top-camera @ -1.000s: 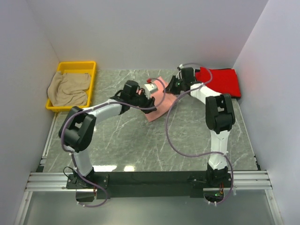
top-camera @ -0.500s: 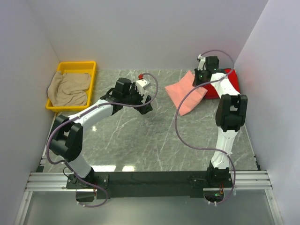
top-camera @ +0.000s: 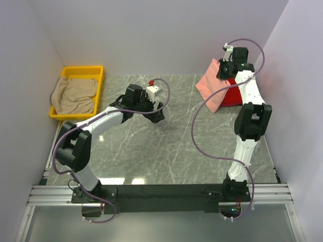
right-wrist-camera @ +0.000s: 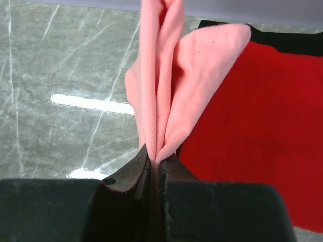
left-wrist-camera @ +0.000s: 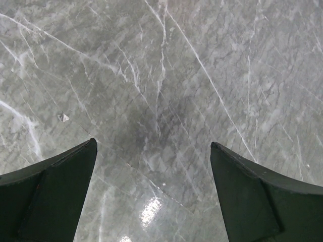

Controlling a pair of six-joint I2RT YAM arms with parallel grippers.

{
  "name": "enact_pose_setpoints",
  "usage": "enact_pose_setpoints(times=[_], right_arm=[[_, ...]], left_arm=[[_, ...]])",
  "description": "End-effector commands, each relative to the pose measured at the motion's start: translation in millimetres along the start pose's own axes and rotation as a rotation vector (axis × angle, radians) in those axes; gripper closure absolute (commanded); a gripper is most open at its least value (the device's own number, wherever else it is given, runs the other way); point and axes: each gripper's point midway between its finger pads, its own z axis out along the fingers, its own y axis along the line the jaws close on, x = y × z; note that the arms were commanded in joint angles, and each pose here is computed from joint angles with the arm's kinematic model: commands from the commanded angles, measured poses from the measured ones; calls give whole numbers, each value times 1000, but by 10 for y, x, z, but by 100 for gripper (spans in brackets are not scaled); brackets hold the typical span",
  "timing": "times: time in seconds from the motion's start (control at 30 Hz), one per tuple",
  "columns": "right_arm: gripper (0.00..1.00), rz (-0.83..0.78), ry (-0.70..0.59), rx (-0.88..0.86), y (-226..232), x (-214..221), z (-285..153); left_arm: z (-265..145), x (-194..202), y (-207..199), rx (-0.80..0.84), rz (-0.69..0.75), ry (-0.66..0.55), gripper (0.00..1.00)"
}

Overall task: Fold and stack the t-shirts
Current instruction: Neatly place the folded tshirt to the corner

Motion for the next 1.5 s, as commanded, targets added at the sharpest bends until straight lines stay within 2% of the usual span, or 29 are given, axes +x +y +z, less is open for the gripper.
enact_pose_setpoints(times=[0.0, 0.5, 0.9, 1.07, 1.47], right_arm=[[100, 8, -106, 12, 9, -422, -271], [100, 40, -194, -11, 48, -822, -635], [100, 56, -243, 19, -179, -989, -857], [100, 82, -210, 47, -443, -829, -724], [100, 2, -151, 153, -1160, -463, -231]], left_arm=[[19, -236, 2, -3, 1, -46, 1], [80, -243, -8, 20, 4, -41, 1], [165, -188, 0, 41, 10, -23, 0], [204, -180, -1, 53, 9, -12, 1], [269, -134, 32, 59, 16, 26, 1]])
